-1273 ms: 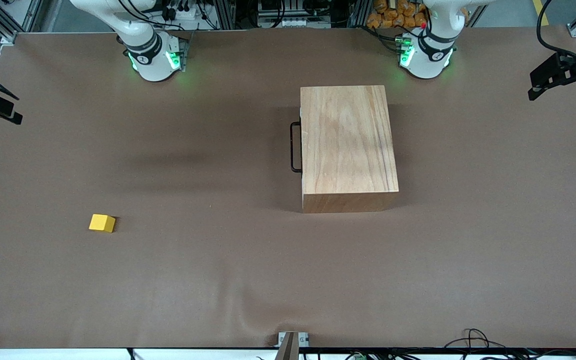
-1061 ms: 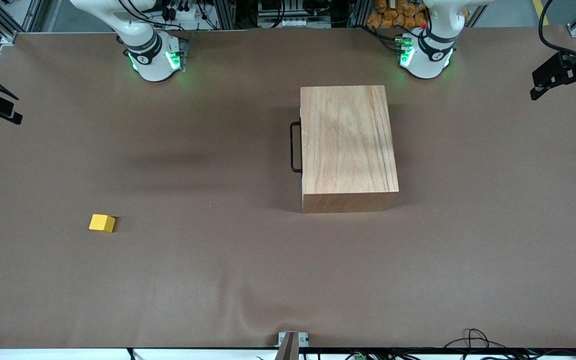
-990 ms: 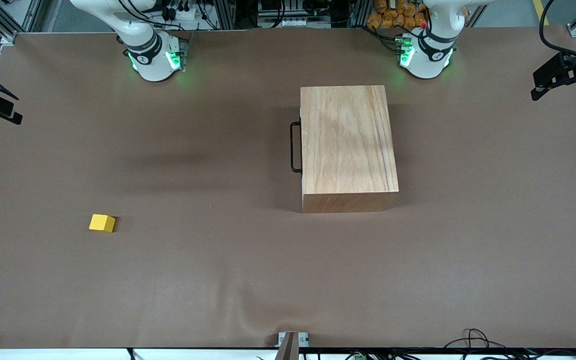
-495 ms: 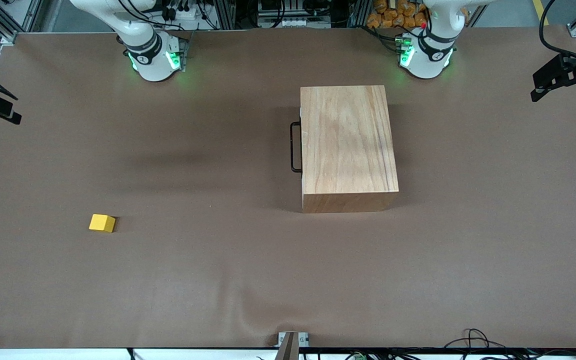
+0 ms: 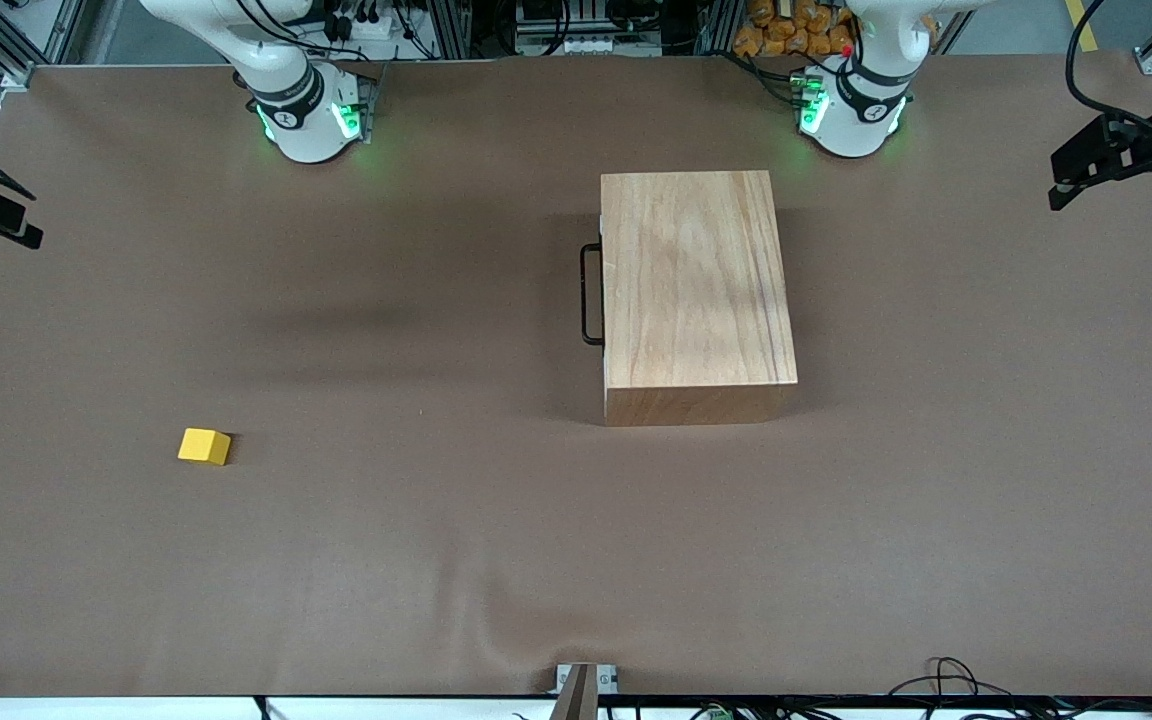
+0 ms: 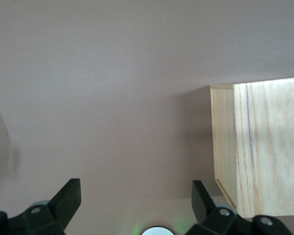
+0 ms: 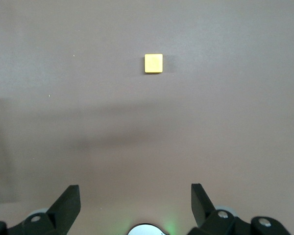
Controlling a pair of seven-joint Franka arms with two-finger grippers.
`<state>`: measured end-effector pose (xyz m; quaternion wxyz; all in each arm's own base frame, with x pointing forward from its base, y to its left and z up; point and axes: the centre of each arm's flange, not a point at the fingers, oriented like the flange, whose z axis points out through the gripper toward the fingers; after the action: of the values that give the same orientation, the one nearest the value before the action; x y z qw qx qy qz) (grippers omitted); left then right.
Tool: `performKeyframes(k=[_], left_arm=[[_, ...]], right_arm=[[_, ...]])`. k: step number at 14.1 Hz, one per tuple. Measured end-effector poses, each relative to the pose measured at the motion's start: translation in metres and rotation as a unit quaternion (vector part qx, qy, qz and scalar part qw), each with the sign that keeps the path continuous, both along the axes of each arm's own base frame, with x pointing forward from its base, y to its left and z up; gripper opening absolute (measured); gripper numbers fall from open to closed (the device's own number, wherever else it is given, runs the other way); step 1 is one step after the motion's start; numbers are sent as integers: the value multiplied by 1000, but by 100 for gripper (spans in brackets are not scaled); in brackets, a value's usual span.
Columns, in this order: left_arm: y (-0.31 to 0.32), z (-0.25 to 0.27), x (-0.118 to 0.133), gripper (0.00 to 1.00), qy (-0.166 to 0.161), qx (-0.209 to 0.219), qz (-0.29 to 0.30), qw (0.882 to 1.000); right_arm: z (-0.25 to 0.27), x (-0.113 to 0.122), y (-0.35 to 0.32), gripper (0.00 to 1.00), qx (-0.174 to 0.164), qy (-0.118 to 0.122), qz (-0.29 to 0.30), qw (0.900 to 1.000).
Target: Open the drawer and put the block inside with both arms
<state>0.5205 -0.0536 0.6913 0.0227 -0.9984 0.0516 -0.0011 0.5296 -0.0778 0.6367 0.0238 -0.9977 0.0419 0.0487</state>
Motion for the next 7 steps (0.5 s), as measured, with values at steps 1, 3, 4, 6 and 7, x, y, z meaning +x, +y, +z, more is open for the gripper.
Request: performKeyframes(k=[1, 3, 4, 6, 7], left_arm=[[-2, -1, 0, 100, 1, 0, -2, 1000], [-2, -1, 1, 100, 1, 2, -2, 1000], [-2, -2, 1, 100, 1, 3, -2, 1000], [-5, -2, 1, 100, 2, 3, -5, 1000], [-10, -2, 1, 100, 2, 4, -9, 1000]], right_arm=[[0, 0, 0, 100, 0, 0, 0, 1000], [0, 0, 0, 100, 0, 0, 0, 1000], [0, 0, 0, 100, 0, 0, 0, 1000], [0, 0, 0, 100, 0, 0, 0, 1000], [0, 0, 0, 100, 0, 1, 0, 1000]])
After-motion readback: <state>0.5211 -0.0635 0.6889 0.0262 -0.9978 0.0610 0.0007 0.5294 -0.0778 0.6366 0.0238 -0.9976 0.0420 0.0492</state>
